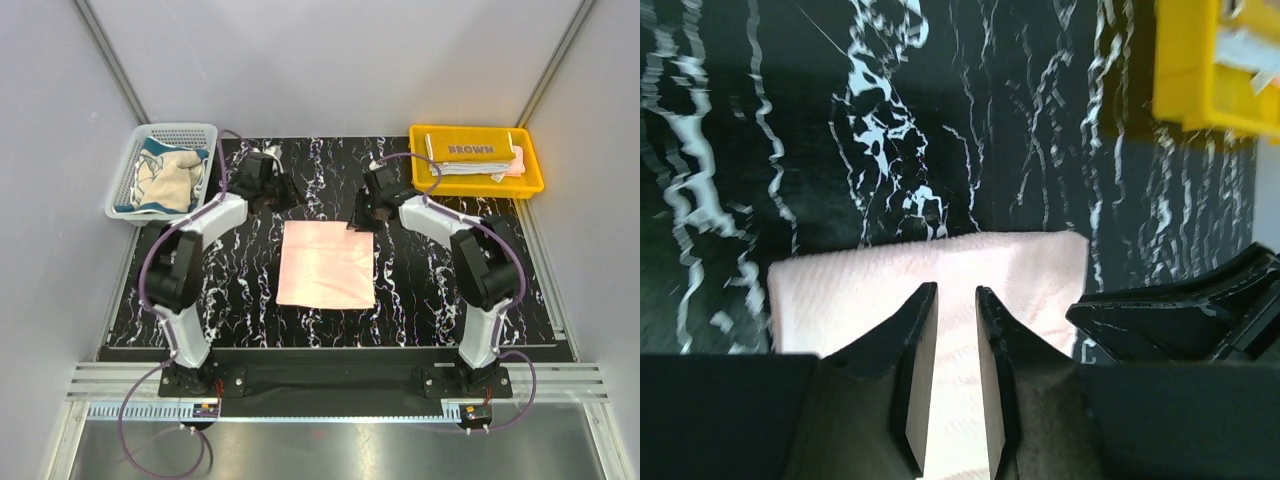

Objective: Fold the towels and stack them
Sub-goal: Fold the towel

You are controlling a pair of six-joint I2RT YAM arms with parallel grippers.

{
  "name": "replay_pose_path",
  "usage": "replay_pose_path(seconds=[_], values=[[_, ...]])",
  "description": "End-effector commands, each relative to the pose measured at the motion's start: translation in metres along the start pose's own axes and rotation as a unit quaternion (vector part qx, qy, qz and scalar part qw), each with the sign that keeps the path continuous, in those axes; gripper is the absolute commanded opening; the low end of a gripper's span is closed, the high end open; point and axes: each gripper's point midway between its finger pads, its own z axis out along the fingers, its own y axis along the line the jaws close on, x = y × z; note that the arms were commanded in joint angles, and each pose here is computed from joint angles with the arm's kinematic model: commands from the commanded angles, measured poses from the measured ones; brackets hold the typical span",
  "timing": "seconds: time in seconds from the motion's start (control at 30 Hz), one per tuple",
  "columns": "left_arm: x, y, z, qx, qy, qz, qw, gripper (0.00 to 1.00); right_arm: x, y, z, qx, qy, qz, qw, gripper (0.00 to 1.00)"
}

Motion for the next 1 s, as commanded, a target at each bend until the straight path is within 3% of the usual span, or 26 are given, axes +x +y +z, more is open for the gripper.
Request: replay_pose_path(seconds=[0.0,0.3,0.57,0.97], values=[[0.009,-0.024,0.023,0.092,0.052,0.024,0.994,0.25,-0.015,0.022,0.014,-0.044,0.007,-0.005,0.999,0.35],[0.05,0.014,0.065,0.061,0.12,0.01,0.991,0.25,-0.007,0.009,0.05,-0.03,0.038,0.01,0.999,0.33],[0.053,0.065,0.073,-0.028,0.112,-0.026,0.993,0.24,0.0,-0.024,0.062,-0.016,0.049,0.04,0.998,0.33],[0.049,0.089,0.071,-0.065,0.11,-0.042,0.991,0.22,-0.012,-0.062,0.04,-0.039,0.05,0.099,0.993,0.33]])
